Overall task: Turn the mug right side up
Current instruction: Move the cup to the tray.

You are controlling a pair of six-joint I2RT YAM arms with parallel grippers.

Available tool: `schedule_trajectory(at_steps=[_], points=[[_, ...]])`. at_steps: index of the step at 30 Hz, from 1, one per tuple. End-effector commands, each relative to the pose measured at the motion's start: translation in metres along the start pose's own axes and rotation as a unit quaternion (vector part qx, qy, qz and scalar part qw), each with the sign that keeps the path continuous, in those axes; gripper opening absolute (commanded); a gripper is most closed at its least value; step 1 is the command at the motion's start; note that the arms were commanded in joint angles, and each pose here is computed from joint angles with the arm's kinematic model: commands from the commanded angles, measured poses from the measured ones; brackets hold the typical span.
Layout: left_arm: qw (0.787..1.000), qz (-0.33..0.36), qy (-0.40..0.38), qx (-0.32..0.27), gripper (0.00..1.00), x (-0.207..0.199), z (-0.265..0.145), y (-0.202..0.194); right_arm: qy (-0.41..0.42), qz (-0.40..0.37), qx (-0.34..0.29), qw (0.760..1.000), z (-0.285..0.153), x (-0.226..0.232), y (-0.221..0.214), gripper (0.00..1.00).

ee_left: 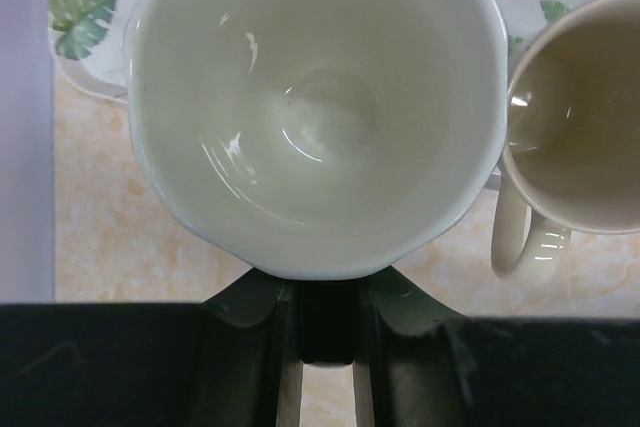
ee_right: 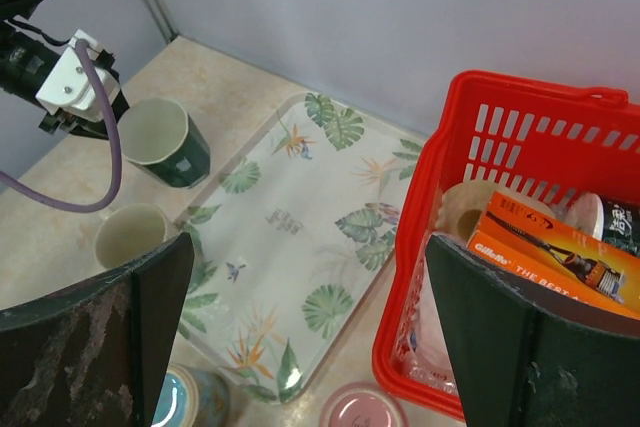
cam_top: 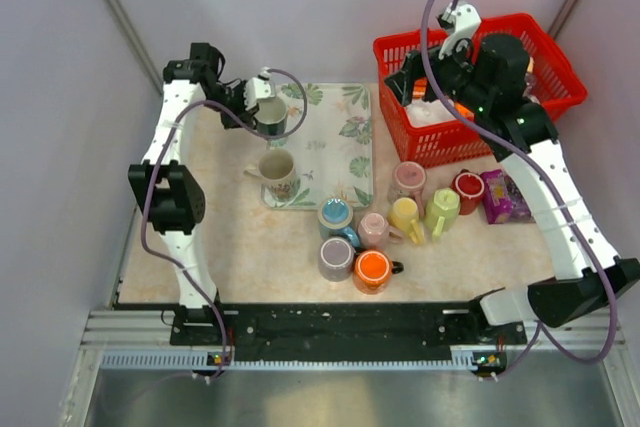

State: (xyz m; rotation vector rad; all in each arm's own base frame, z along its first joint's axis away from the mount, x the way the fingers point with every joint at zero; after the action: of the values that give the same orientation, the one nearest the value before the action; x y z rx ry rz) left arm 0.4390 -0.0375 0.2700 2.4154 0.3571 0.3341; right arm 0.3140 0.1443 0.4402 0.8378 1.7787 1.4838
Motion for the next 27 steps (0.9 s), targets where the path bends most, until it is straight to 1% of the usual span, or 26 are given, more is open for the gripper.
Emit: schedule_trajectory(at_steps=[1, 3, 7, 13, 17, 24, 27], points=[[0.998, 0.052, -0.025, -0.032, 0.00, 0.001, 0.004, 0.013, -0.007, -0.010, -0.008, 1.000, -0.010, -0.007, -0.002, 0.99], [0.998, 0.046, -0.027, -0.037, 0.00, 0.006, 0.013, 0.008, -0.006, 0.003, 0.004, 1.000, -0.008, -0.011, -0.011, 0.98], [0.998, 0.036, -0.041, -0.034, 0.00, 0.011, 0.030, -0.005, 0.003, 0.005, 0.019, 1.000, -0.001, -0.013, -0.020, 0.98], [0.996, 0.026, -0.084, -0.016, 0.00, 0.004, 0.052, -0.029, 0.049, 0.004, 0.033, 0.998, 0.008, -0.007, -0.030, 0.98], [0.995, 0.018, -0.100, -0.010, 0.00, 0.003, 0.063, -0.041, 0.071, 0.002, 0.038, 0.997, 0.011, -0.004, -0.032, 0.98], [0.993, 0.004, -0.117, -0.011, 0.00, 0.000, 0.081, -0.054, 0.079, 0.004, 0.047, 0.996, 0.020, -0.005, -0.037, 0.98], [0.993, -0.001, -0.122, -0.002, 0.00, 0.000, 0.088, -0.062, 0.096, 0.021, 0.042, 0.994, 0.022, -0.002, -0.031, 0.99]])
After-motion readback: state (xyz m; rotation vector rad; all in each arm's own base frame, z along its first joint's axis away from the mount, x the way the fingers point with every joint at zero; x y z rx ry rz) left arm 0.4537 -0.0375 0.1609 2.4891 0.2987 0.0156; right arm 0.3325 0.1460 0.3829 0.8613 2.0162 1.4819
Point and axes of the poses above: each gripper's point midway between its finger pads, its own z axis out along the fingers, its own x axis along the line the jaws close on, y = z × x, the point moved 8 cm from there along -z, back along the fingers, and after that the axes turned 10 degrees about -z, right-handed, at the moved point
